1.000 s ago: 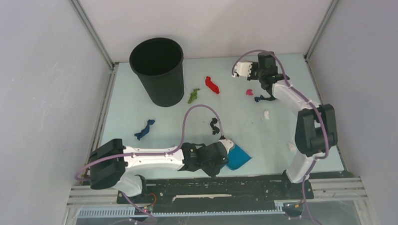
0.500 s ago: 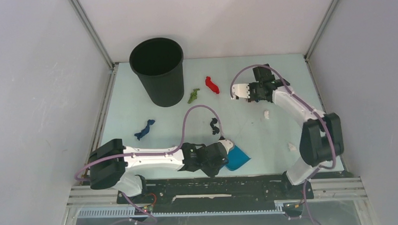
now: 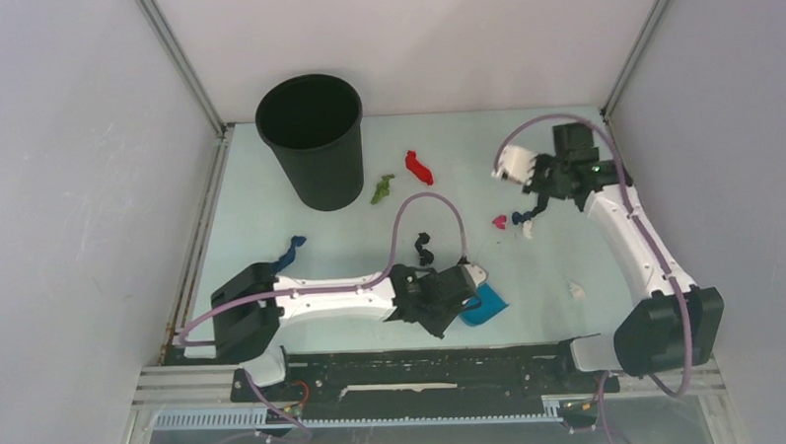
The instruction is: Sweep away the paper scraps from the table
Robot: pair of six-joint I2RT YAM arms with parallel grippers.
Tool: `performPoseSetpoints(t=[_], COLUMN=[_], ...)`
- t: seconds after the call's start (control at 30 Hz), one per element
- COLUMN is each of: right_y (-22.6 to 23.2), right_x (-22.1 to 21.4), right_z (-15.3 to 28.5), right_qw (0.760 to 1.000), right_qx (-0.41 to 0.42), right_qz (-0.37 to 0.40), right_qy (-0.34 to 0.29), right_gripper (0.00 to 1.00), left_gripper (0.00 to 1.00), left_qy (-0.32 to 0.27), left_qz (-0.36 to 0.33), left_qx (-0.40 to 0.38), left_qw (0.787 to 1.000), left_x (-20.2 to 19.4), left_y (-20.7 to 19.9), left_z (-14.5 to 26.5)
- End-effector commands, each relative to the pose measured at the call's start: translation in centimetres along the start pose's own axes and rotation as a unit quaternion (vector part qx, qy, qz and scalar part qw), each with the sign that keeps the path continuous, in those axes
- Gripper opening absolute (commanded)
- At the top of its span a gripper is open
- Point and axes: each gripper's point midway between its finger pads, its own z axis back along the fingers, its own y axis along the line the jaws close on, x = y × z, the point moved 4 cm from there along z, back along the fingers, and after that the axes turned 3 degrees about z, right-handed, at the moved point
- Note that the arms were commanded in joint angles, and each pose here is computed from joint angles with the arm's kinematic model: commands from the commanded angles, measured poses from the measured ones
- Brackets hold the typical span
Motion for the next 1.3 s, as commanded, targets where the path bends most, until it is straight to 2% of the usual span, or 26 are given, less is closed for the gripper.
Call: performPoseSetpoints(t=[0.0, 0.13, 0.27, 0.43, 0.53, 0.83, 1.03, 1.27], right_y=[-6.6, -9.2, -11.0, -10.7, -9.2, -1.7, 3.6, 7.2], right_x=[-2.9, -8.3, -10.7, -9.8, -8.6, -3.9, -0.8, 2.6], right_z=[0.5, -1.6, -3.2, -5.5, -6.9, -8.5, -7.3, -4.5], right_qw=[0.979, 0.946, 0.917, 0.910, 0.913, 0.913, 0.882, 0.851], right_qx=[-0.105, -0.117, -0.139, -0.125, -0.096, 0.027, 0.130, 0.230], right_qz=[-0.175, -0.287, -0.341, -0.356, -0.351, -0.372, -0.428, -0.464], right_qy=[0.010, 0.097, 0.151, 0.172, 0.184, 0.169, 0.145, 0.091], right_gripper=[0.00, 0.00, 0.00, 0.00, 0.00, 0.00, 0.00, 0.00], left_gripper=[0.00, 0.00, 0.00, 0.00, 0.00, 0.00, 0.00, 0.00], left_qy=[0.016, 0.034, 0.045, 0.062, 0.073, 0.077, 0.090, 0.082], left_qz=[0.009, 0.018, 0.006, -0.001, 0.013, 0.019, 0.002, -0.005], left_qx=[0.027, 0.011, 0.015, 0.013, -0.028, -0.036, -0.009, -0.001], left_qw=[0.999, 0.999, 0.999, 0.998, 0.997, 0.996, 0.996, 0.997], left_x=[2.9, 4.3, 6.0, 8.4, 9.3, 11.3, 12.4, 13.5], left_y=[1.8, 2.6, 3.0, 3.1, 2.7, 3.3, 3.7, 3.8], left_z=[0.4, 0.0, 0.1, 0.1, -0.3, -2.0, -3.5, -4.1])
